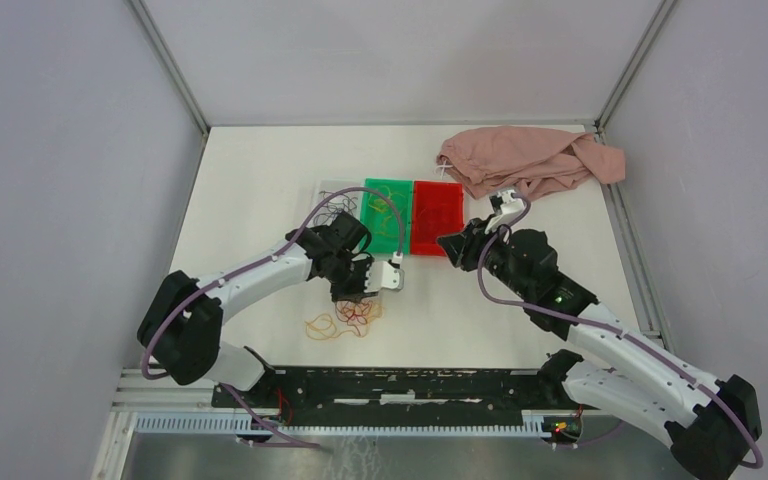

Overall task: Untangle the cables
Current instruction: Untie the cable.

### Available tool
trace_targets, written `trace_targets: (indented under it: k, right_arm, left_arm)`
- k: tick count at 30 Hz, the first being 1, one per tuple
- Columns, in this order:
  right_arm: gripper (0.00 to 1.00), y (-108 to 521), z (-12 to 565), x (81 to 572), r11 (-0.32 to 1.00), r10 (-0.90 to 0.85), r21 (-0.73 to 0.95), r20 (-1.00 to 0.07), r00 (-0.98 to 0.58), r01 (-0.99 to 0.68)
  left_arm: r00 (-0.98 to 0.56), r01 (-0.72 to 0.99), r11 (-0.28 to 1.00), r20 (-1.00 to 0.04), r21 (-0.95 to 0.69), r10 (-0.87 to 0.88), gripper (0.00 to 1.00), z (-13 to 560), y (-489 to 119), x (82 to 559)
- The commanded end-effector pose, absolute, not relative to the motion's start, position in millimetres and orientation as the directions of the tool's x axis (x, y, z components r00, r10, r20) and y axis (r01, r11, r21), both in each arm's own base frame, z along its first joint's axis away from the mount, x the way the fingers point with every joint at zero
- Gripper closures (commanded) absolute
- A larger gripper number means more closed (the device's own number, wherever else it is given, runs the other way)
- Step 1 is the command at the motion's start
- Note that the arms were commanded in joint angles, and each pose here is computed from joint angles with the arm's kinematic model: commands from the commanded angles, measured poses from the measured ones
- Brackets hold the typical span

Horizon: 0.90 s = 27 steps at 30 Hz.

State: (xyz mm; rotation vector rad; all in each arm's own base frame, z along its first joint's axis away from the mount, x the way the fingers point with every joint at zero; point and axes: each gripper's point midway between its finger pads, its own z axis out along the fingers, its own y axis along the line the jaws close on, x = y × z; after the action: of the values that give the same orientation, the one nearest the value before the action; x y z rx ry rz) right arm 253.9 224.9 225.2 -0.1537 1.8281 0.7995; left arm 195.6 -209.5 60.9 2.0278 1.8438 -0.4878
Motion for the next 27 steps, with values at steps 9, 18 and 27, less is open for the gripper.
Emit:
trace_targets:
  k: [9, 18, 27]
  right_arm:
    - [0.67, 236, 240, 255, 0.707, 0.339, 0.517, -0.846, -0.411, -0.482]
    - [0.55, 264, 231, 247, 0.606, 0.315, 0.561, -0.820, -0.478, -0.564]
    - [0.51, 263, 215, 249, 0.627, 0.311, 0.568, -0.810, -0.497, -0.532]
  left_arm:
    - [0.191, 0.979, -0.111, -0.565, 0.174, 0.803, 0.93, 131, -220, 199]
    - [0.181, 0.983, -0.115, -0.617, 0.145, 0.766, 0.88, 144, -209, 168]
    - [0.475, 0.878, -0.420, -0.521, 0.228, 0.709, 0.30, 103, -190, 139]
